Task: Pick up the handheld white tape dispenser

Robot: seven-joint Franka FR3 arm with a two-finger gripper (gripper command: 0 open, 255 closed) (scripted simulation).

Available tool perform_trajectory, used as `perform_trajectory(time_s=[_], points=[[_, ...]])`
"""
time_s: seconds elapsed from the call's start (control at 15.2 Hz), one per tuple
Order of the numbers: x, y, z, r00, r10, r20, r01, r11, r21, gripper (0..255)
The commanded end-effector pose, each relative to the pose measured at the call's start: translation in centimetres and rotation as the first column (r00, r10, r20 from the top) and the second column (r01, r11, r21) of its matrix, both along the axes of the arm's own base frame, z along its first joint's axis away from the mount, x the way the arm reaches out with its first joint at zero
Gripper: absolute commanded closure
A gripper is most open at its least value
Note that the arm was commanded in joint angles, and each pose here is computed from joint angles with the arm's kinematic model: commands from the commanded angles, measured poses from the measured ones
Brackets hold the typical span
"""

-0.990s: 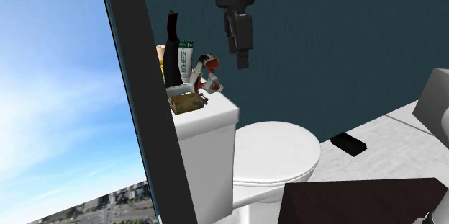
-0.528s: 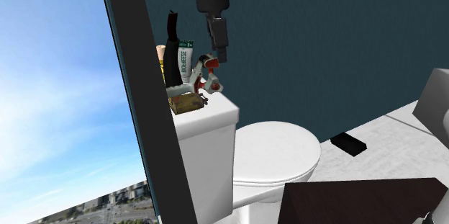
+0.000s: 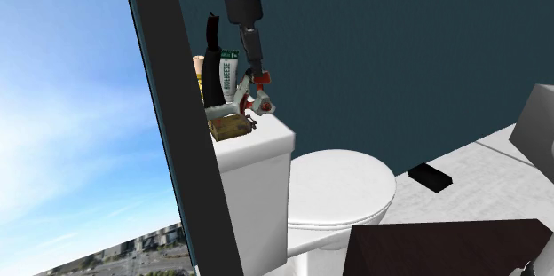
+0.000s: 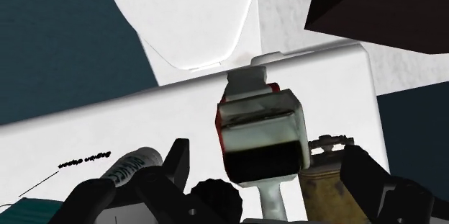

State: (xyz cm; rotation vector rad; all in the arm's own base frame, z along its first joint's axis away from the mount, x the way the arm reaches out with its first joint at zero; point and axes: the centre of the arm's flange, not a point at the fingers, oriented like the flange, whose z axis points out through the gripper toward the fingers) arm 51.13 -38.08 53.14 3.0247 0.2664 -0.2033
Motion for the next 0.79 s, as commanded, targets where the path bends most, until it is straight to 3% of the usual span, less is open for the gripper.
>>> perform_trajectory(time_s=[0.0, 0.4, 0.46, 0.73], points=[[0.1, -0.1, -1.0, 1.0, 0.002, 0.0, -0.002, 1.0, 0.0, 0], [0.1, -0.1, -3.4, 1.0, 0.002, 0.0, -0.002, 1.0, 0.0, 0], [0.1, -0.2, -3.4, 1.0, 0.002, 0.0, -0.002, 1.0, 0.0, 255], [0.1, -0.2, -3.4, 1.0, 0.001, 0.0, -0.001, 1.0, 0.0, 255]])
